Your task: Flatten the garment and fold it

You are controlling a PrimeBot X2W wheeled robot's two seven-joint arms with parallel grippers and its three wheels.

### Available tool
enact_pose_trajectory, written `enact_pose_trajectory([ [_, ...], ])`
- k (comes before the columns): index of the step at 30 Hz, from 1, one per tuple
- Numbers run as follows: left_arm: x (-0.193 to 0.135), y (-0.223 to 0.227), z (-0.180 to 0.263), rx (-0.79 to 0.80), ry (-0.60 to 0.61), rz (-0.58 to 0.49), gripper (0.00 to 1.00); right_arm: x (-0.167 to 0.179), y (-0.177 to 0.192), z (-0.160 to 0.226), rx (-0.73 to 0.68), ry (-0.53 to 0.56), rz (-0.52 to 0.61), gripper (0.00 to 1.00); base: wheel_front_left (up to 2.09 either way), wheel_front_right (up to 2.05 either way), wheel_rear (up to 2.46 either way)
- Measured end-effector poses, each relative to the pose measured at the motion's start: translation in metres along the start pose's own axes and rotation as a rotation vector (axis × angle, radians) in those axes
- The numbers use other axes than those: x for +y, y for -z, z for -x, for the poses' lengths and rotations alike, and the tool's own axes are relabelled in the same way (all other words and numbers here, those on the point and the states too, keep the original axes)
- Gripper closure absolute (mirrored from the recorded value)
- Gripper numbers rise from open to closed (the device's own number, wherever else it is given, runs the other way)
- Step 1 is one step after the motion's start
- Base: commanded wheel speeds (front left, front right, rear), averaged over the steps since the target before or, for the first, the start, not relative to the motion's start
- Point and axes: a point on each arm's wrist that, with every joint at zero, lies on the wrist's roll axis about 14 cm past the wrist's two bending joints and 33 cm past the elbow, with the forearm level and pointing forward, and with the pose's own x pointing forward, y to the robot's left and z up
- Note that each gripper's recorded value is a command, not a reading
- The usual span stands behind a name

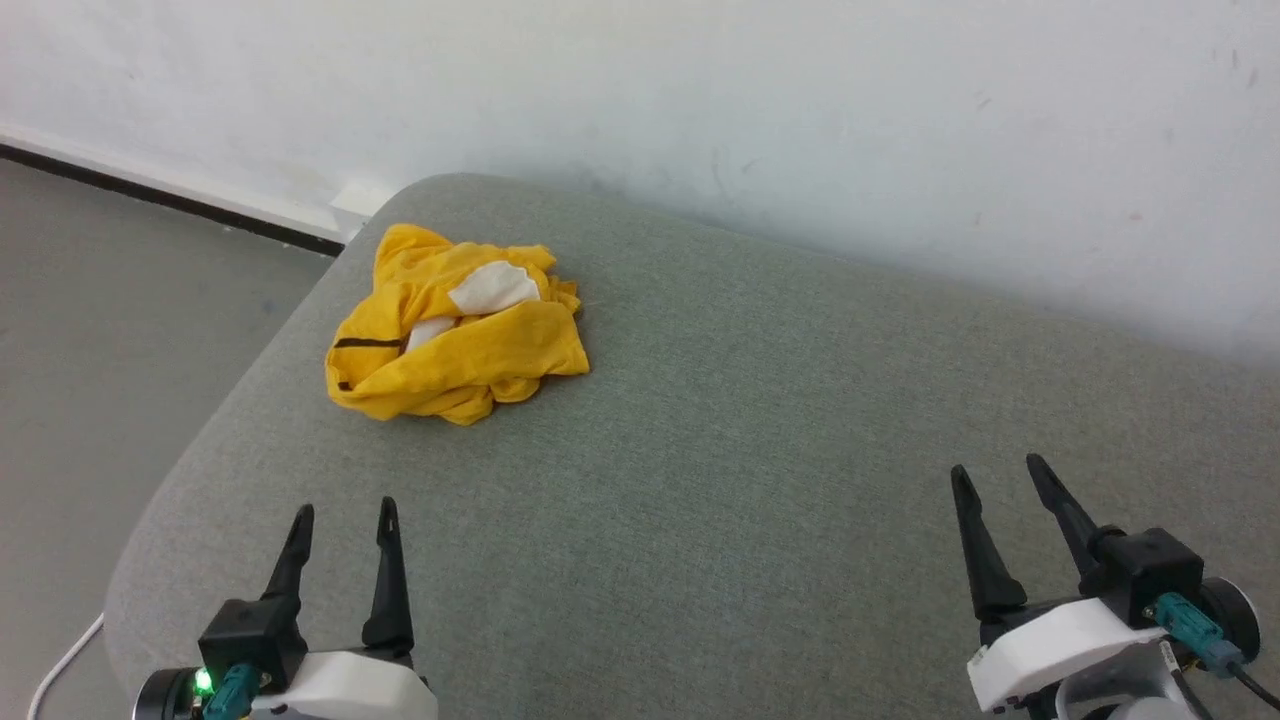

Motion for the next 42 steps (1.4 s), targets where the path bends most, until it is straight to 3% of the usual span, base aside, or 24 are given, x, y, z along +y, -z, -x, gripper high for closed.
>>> enact_pose_trajectory([
  [17,0.036,-0.001,0.027,-0.021,-0.119,0.003,0.0,0.039,0.005,-0.015,-0.005,-0.116,-0.036,0.0,0.0,0.0,0.0],
  [42,0.07,0.0,0.057,-0.044,-0.241,0.013,0.0,0.069,0.012,-0.025,-0.009,-0.205,-0.067,0.0,0.0,0.0,0.0],
])
